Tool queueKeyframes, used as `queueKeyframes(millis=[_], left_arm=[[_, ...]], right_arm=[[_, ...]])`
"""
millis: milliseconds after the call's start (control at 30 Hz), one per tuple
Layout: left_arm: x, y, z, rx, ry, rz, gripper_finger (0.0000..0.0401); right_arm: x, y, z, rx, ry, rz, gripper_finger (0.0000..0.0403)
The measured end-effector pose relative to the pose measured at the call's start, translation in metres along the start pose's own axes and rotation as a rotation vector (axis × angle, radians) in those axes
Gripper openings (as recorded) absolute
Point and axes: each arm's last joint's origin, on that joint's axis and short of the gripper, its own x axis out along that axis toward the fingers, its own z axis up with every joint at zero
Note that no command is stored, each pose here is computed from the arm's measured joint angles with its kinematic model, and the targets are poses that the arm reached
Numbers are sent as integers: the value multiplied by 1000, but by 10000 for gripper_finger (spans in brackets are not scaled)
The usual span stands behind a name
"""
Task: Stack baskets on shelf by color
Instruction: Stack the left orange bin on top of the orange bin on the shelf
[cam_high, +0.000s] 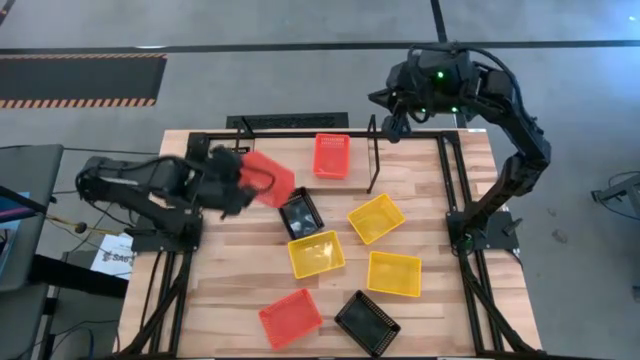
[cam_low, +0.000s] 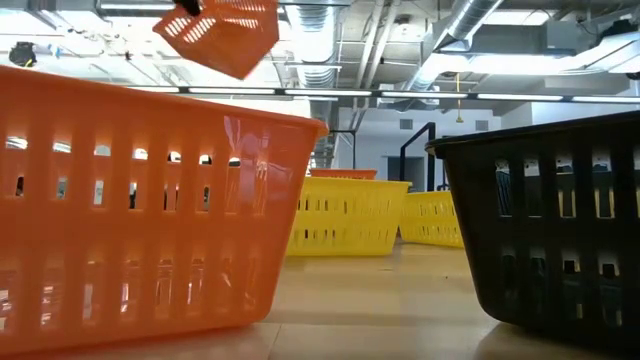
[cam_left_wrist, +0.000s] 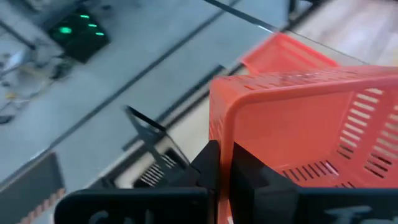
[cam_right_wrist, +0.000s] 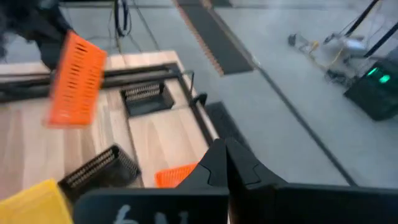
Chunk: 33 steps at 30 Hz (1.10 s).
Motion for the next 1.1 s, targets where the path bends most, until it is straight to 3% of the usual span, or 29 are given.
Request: queueKeyframes(millis=[133,367,533,633,833,1100], left_arm=[[24,9,19,-51,-2,51,0],[59,14,54,-78,-48,-56,0],[69,18,58,-21,-25,-83,0],[72,23,57,-9,-1,-72,0],[80,32,60,-8,5,-43,0],[92,33,69,-4,-32,-65,0]], right_arm=[[21,20,2,-70,41,-81,1],[90,65,-7,-282,216,-301,1],[132,82,-16,-333,275,-304,28],[137,84,-16,-323,271,-305,60],[126,100,-7,-187,160,-258,125],[125,130,-1,-229,79,-182,178]])
